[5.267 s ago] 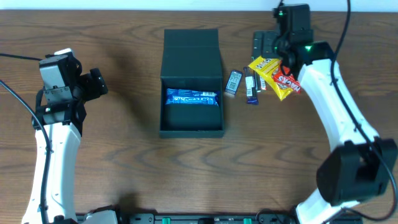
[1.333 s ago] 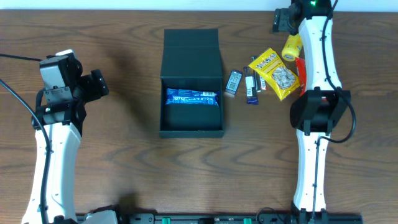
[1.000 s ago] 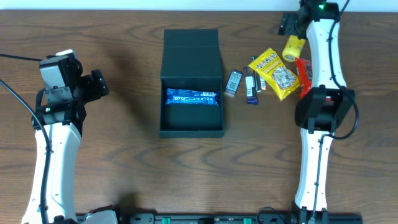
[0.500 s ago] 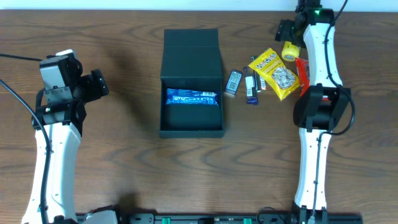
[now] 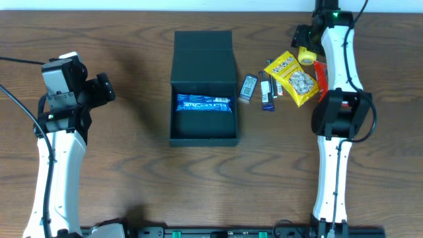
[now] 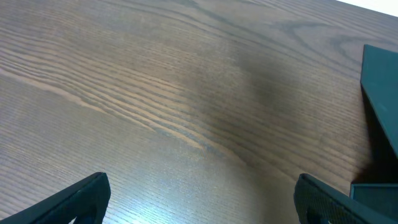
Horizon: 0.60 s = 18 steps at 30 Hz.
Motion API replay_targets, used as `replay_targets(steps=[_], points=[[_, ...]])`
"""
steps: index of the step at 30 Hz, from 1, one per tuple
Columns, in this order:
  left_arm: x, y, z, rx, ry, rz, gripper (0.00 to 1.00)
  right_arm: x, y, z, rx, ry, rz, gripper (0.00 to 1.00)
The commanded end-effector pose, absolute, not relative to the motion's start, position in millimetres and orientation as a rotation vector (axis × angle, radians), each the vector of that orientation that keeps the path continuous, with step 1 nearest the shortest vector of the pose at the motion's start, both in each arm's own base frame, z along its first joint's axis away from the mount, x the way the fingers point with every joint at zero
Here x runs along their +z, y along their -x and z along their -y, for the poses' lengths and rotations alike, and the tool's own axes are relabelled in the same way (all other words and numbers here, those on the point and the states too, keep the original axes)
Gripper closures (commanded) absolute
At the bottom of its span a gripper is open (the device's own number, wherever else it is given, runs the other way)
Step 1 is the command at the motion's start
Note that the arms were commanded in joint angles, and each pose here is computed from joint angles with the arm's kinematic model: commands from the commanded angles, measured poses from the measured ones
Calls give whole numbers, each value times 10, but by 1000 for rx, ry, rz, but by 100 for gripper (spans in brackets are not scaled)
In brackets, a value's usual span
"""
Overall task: Pack container
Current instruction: 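Grasp the yellow bottle with the right gripper and lift it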
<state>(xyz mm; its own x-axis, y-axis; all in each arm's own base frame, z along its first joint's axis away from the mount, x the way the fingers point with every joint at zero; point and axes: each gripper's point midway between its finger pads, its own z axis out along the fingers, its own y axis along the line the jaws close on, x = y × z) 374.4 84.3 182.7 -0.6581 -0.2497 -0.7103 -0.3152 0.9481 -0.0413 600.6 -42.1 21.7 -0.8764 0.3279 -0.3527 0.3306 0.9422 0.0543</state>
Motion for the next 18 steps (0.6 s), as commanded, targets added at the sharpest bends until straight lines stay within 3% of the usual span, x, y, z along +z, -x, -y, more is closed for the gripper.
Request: replay_targets(steps=[1, 5, 18], points=[[1933, -3793, -870, 112, 398, -2292, 5, 4, -5932, 340, 5, -494, -2785, 22], [1933, -3793, -870, 112, 398, -2292, 5, 9, -5952, 286, 9, -480, -2780, 24], [1933, -3793, -870, 112, 398, -2292, 4, 9, -5956, 224, 24, -468, -2783, 49]])
